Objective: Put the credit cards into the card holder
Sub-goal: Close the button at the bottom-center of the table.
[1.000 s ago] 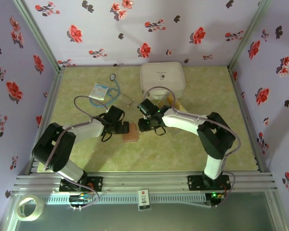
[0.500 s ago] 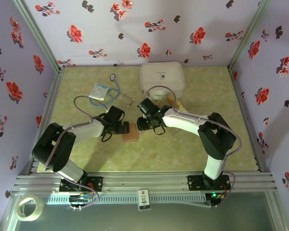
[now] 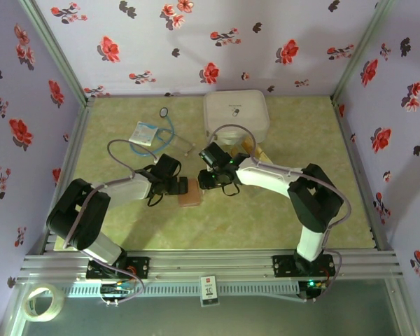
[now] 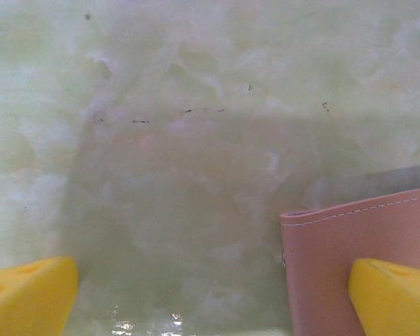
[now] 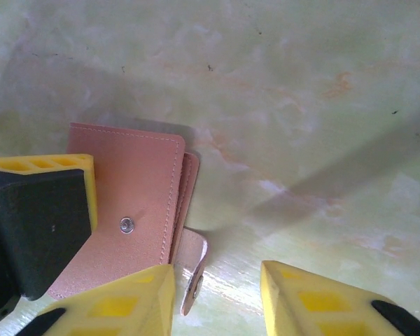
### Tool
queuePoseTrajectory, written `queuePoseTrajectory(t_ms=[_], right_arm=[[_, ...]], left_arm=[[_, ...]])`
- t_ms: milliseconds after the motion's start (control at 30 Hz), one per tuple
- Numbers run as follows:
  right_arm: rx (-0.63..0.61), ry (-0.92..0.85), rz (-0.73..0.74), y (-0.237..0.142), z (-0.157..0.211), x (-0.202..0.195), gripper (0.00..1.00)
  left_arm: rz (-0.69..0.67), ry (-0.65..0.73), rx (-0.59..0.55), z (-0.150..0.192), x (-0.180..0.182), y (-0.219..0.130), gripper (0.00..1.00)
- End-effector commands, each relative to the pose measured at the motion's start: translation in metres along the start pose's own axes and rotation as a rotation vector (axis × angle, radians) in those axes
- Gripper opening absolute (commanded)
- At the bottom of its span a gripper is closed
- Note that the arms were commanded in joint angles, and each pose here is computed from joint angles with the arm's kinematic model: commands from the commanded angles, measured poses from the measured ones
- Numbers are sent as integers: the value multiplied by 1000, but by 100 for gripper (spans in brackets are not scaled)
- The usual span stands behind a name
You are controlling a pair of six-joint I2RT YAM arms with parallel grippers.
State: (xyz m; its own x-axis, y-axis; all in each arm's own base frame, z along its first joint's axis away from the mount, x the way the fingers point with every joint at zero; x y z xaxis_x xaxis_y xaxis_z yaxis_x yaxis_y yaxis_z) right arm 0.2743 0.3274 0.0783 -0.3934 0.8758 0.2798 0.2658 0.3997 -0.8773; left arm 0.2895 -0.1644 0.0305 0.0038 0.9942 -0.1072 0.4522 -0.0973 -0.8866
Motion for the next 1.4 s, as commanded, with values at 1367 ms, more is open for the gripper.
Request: queuePoseTrajectory(t_ms=[1367], right_arm=[[20,178,-273,32,-1,44,0]], left_arm=[[-86,0,58,25,19,13,100]])
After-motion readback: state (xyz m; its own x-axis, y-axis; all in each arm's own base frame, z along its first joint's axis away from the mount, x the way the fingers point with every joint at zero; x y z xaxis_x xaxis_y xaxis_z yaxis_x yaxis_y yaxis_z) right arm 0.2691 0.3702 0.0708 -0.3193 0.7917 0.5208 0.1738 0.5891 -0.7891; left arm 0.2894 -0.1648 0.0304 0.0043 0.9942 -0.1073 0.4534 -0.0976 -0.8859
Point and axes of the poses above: each hand's point on the last joint's axis, 136 mm out from that joint toward the fingers, its own y axis out along the fingers, its own x axis along the line the jaws close on, z = x × y, the point moved 1 cm from there along -y, back along the fingers, and after that the axes turned 2 degrees about -y, right-handed, at the moved point
